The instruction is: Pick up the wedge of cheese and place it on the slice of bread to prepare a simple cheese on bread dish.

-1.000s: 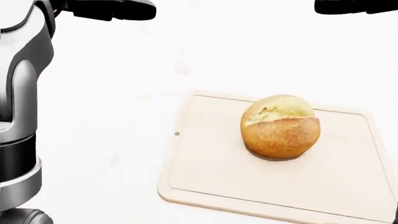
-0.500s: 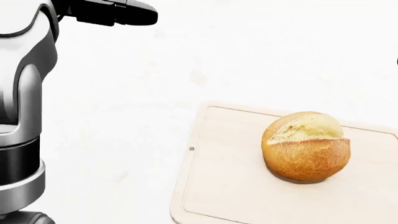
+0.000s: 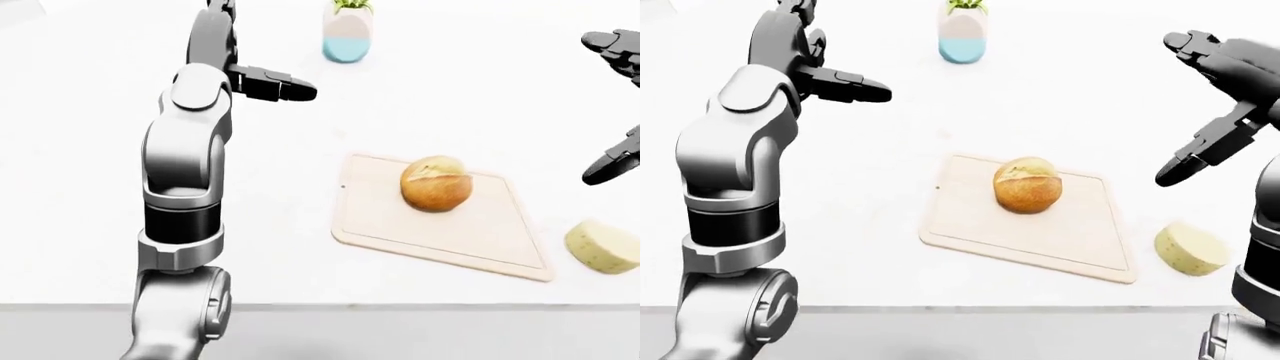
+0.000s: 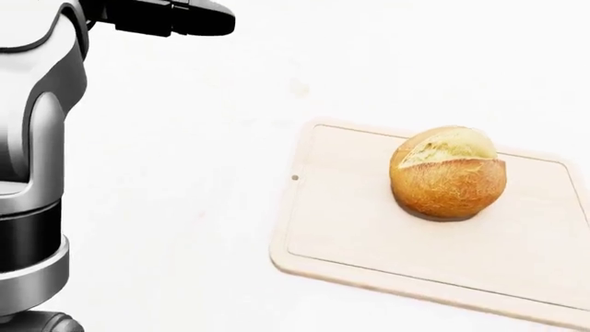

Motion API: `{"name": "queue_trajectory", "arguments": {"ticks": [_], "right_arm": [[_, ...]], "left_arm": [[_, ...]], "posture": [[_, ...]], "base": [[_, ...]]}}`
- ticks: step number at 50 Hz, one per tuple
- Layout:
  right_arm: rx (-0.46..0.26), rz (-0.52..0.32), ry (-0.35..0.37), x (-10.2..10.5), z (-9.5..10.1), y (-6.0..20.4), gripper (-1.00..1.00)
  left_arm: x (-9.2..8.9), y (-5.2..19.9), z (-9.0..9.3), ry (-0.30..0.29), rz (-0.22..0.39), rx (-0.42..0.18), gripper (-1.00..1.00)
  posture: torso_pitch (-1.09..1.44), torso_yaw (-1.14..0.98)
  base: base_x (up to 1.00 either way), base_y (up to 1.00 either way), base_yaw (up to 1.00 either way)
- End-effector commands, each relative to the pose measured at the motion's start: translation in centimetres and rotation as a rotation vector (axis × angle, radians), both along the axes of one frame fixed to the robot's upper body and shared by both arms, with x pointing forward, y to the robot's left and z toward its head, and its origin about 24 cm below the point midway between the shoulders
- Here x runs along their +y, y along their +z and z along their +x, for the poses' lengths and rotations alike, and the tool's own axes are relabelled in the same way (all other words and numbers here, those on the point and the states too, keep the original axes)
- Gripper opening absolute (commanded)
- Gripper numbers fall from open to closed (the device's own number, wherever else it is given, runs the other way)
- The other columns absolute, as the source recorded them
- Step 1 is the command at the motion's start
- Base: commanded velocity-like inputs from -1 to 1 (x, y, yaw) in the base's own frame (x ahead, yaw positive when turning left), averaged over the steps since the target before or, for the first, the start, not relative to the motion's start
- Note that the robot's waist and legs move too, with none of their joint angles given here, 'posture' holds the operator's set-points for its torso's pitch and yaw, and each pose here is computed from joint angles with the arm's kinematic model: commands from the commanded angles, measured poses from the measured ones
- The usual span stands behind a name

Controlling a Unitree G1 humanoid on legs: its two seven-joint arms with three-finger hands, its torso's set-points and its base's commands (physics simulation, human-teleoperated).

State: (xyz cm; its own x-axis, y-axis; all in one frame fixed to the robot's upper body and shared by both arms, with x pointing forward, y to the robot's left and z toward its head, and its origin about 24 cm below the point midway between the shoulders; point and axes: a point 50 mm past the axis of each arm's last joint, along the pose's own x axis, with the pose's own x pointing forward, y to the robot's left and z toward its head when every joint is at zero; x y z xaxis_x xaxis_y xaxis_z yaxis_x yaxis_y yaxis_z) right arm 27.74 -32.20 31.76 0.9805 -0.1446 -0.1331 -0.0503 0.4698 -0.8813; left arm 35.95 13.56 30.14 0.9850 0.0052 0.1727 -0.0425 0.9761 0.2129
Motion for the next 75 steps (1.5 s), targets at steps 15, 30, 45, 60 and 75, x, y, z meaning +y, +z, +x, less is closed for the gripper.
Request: {"name": "queue_trajectory", "arguments": {"ticks": [15,30,45,60,75], "right_arm": [[0.057,-0.183,0.015,0.0,-0.1,-0.7,1.00],[0.116,-0.228,0.029,-0.2,-2.4,-1.1,1.00],[0.320,-0.172,0.011,-1.1,-6.4,-2.9,1.00],[0.381,-0.141,-0.075,-3.2,-8.1,-4.4,1.00],[0.419,-0.125,-0.092,-3.8,-7.9,-6.7,1.00]], "left_arm": [[0.2,2.1,-0.7,-0.003,-0.001,-0.101,1.00],[0.0,1.9,-0.7,-0.005,-0.001,-0.098,1.00],[-0.2,2.0,-0.6,-0.008,0.001,-0.098,1.00],[-0.7,2.5,-0.8,-0.016,0.007,-0.104,1.00],[-0.4,2.4,-0.9,-0.011,0.005,-0.104,1.00]], "posture": [[0.00,0.00],[0.00,0.00],[0.00,0.00],[0.00,0.00],[0.00,0.00]], "base": [[0.00,0.00,0.00],[0.00,0.00,0.00],[0.00,0.00,0.00],[0.00,0.00,0.00],[0.00,0.00,0.00]]}}
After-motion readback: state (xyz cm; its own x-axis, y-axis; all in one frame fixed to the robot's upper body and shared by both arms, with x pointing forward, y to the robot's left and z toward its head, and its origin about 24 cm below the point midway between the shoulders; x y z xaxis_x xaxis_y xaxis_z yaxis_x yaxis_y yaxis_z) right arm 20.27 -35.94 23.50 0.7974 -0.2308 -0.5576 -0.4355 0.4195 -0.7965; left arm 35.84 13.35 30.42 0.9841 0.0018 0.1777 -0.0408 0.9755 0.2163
